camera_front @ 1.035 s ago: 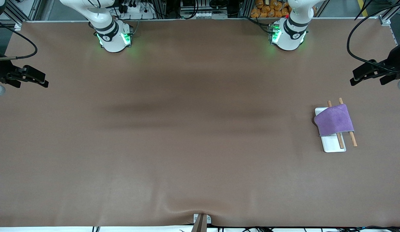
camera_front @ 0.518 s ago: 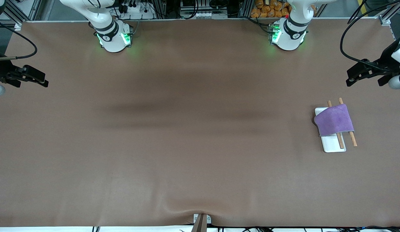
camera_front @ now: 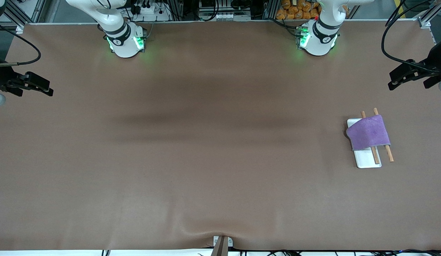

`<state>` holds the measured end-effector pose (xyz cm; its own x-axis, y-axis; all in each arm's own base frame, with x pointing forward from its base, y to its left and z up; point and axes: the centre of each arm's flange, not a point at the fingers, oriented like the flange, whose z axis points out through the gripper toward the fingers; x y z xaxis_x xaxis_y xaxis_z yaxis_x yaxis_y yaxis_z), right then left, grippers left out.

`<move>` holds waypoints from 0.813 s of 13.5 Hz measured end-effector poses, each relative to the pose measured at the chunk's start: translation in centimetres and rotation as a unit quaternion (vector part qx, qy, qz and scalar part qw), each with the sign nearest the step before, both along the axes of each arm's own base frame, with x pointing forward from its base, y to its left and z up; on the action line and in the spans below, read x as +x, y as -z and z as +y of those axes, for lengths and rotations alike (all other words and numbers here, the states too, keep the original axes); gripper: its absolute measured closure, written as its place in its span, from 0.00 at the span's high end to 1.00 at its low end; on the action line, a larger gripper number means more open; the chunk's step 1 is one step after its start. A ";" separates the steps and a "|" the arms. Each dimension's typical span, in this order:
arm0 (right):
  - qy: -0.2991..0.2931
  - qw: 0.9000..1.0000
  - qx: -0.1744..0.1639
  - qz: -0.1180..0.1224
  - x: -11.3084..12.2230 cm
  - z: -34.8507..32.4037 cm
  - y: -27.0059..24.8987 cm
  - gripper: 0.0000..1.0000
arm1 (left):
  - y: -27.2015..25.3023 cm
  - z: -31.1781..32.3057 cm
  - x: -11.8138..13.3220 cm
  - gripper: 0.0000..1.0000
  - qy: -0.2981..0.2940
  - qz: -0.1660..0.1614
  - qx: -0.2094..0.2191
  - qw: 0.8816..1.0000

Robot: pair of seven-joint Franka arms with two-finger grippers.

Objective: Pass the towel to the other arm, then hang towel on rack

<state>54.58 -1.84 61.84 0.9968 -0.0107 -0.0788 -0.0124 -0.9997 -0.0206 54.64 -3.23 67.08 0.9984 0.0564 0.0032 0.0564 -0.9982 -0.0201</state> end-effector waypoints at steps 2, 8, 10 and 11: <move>0.000 1.000 0.000 0.000 0.0 0.0 0.0 1.00 | 0.2 -0.1 -0.6 1.00 -0.001 0.019 0.001 1.000; 0.001 1.000 0.000 0.000 0.0 -0.1 0.0 1.00 | 0.6 -3.6 -3.0 1.00 0.006 0.049 0.008 0.999; 0.001 1.000 0.000 0.000 0.0 -0.1 0.0 1.00 | 0.8 -3.5 -3.6 1.00 0.005 0.049 0.008 0.999; 0.001 1.000 0.000 0.000 0.0 -0.1 0.0 1.00 | 0.8 -3.5 -3.9 1.00 0.005 0.050 0.008 0.999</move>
<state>54.57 -1.97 61.83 0.9968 -0.0131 -0.0794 -0.0147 -0.9997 -0.0206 50.72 -6.72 66.26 0.9943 0.0475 -0.0955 0.0437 -0.9982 -0.0413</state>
